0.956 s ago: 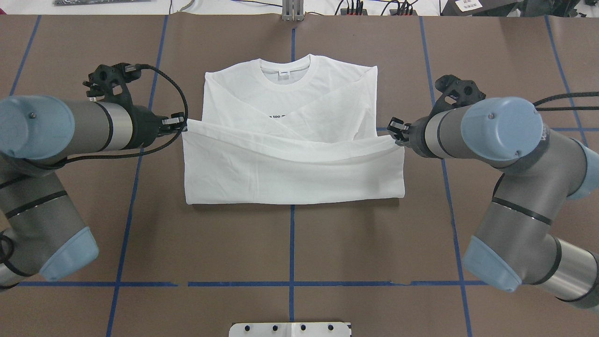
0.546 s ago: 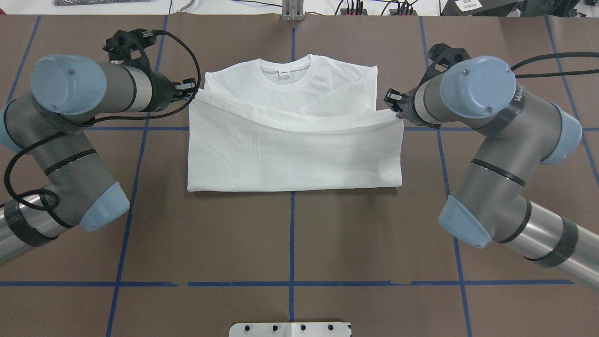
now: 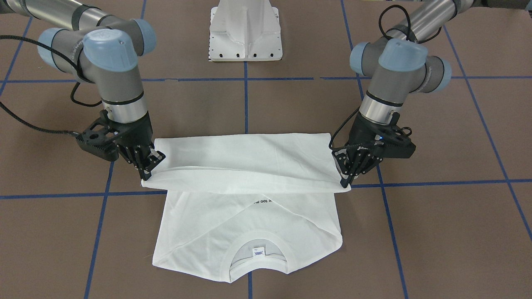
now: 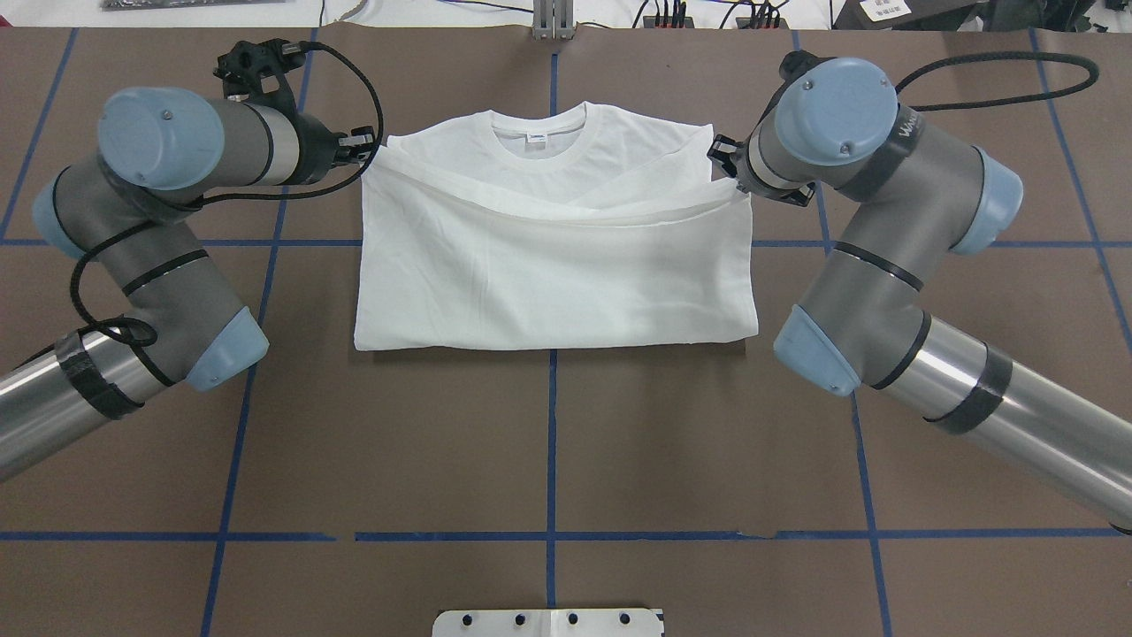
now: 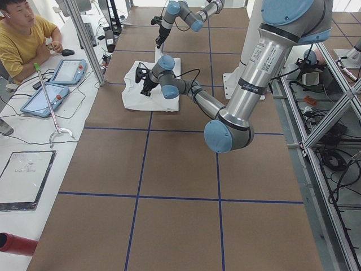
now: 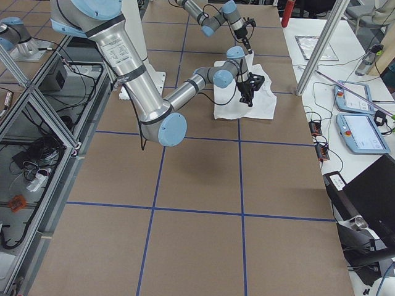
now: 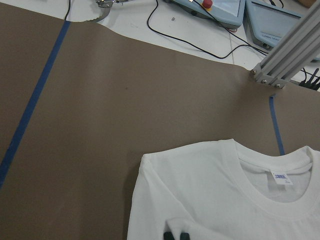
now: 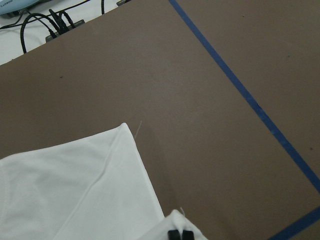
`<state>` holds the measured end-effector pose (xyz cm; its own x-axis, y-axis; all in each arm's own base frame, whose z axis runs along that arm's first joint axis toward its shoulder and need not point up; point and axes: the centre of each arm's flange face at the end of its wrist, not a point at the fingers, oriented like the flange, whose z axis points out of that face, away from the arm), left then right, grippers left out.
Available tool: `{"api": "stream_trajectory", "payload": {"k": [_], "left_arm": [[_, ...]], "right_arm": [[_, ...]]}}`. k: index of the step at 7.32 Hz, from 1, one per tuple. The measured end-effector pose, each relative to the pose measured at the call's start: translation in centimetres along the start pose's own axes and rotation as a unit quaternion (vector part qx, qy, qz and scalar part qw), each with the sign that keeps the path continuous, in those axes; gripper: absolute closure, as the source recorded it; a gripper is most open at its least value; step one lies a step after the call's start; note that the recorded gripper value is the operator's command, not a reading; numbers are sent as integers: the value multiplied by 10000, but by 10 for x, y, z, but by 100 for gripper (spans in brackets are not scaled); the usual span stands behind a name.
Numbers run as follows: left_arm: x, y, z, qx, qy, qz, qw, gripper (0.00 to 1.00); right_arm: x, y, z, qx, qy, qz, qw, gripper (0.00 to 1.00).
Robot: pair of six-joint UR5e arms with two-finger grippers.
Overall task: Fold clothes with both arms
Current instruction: 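Lay the hem down near the collar and open both grippers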
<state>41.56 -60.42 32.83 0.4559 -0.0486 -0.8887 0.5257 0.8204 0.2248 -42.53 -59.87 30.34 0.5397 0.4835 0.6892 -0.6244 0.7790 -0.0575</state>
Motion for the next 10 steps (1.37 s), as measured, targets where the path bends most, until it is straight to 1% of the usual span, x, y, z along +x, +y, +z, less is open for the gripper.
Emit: {"api": "stream_trajectory", "payload": {"k": [1, 2, 3, 5, 8, 9, 10], "left_arm": [[-6, -4, 14, 55, 11, -2, 10000, 100], [-11, -8, 25, 140, -50, -7, 9999, 100], [-12, -11, 35, 239, -151, -13, 9996, 100], [-13, -15, 51, 306, -259, -20, 9992, 100], [-15, -17, 61, 355, -269, -19, 9990, 80], [-14, -18, 63, 361, -281, -20, 9990, 75], [-14, -18, 65, 365, -296, -21, 9989, 71]], "right_arm": [[-4, -9, 24, 13, -37, 6, 10000, 100], [-8, -14, 40, 19, -27, 12, 10000, 100], [-13, -17, 49, 28, 7, 22, 10000, 100], [-17, -24, 58, 50, 75, 41, 10000, 100], [-16, -33, 61, 78, 115, 34, 9999, 100], [-18, -32, 60, 77, 102, 28, 9999, 58], [-19, -32, 60, 74, 102, 24, 9999, 48]]}}
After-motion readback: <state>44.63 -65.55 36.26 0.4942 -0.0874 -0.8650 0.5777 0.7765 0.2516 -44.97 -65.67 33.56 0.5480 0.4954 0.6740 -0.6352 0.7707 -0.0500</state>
